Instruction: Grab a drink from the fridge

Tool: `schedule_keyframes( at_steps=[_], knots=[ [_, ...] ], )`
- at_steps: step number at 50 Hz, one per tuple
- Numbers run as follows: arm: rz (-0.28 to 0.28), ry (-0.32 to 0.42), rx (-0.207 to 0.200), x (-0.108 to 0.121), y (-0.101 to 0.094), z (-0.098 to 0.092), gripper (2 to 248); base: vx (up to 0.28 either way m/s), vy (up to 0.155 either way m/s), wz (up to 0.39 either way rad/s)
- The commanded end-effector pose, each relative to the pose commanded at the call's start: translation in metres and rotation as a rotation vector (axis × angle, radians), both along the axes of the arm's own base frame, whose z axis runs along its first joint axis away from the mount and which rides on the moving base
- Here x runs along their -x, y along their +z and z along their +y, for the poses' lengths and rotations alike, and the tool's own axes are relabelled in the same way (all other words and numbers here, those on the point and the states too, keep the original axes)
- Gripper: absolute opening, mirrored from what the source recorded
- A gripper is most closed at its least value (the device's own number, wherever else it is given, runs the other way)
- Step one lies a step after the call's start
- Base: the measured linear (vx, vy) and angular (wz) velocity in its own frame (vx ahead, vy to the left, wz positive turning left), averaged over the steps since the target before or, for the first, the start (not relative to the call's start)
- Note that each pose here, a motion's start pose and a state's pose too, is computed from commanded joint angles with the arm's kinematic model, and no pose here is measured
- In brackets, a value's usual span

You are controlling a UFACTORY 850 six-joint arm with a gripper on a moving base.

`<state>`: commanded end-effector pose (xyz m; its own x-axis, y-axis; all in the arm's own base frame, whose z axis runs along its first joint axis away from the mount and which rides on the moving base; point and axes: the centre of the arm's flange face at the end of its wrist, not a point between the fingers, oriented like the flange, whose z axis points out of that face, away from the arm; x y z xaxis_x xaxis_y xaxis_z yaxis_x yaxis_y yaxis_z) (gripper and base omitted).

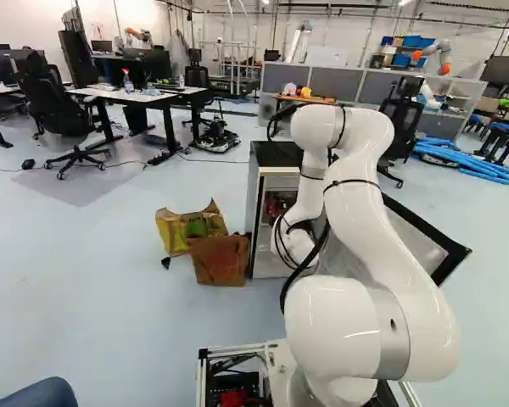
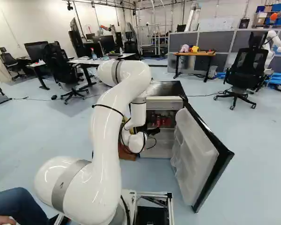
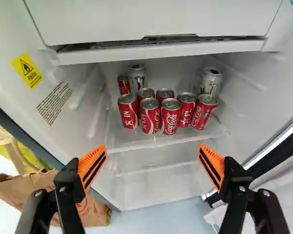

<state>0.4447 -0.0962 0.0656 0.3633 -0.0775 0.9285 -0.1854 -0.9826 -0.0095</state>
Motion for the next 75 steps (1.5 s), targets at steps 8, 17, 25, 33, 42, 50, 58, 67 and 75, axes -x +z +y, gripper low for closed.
schedule_keyframes(
  at_steps=[8, 17, 25, 33, 42, 50, 58, 67, 75],
  knots=[
    [-0.025, -0.01, 0.005, -0.005, -0.01, -0.006, 247, 0.0, 0.0, 0.0],
    [-0.042, -0.02, 0.008, -0.011, -0.022, -0.012, 247, 0.0, 0.0, 0.0],
    [-0.059, -0.027, 0.012, -0.016, -0.033, -0.017, 247, 0.0, 0.0, 0.0],
    [-0.09, -0.034, 0.019, -0.022, -0.043, -0.021, 247, 0.0, 0.0, 0.0],
    [-0.107, -0.035, 0.022, -0.031, -0.061, -0.024, 247, 0.0, 0.0, 0.0],
    [-0.106, -0.033, 0.022, -0.036, -0.075, -0.024, 247, 0.0, 0.0, -0.004],
    [-0.098, -0.032, 0.021, -0.041, -0.08, -0.025, 247, 0.0, 0.0, 0.0],
    [-0.083, -0.037, 0.021, -0.047, -0.084, -0.026, 247, 0.0, 0.0, 0.0],
    [-0.064, -0.046, 0.02, -0.052, -0.089, -0.028, 247, 0.0, 0.0, 0.0]
  ],
)
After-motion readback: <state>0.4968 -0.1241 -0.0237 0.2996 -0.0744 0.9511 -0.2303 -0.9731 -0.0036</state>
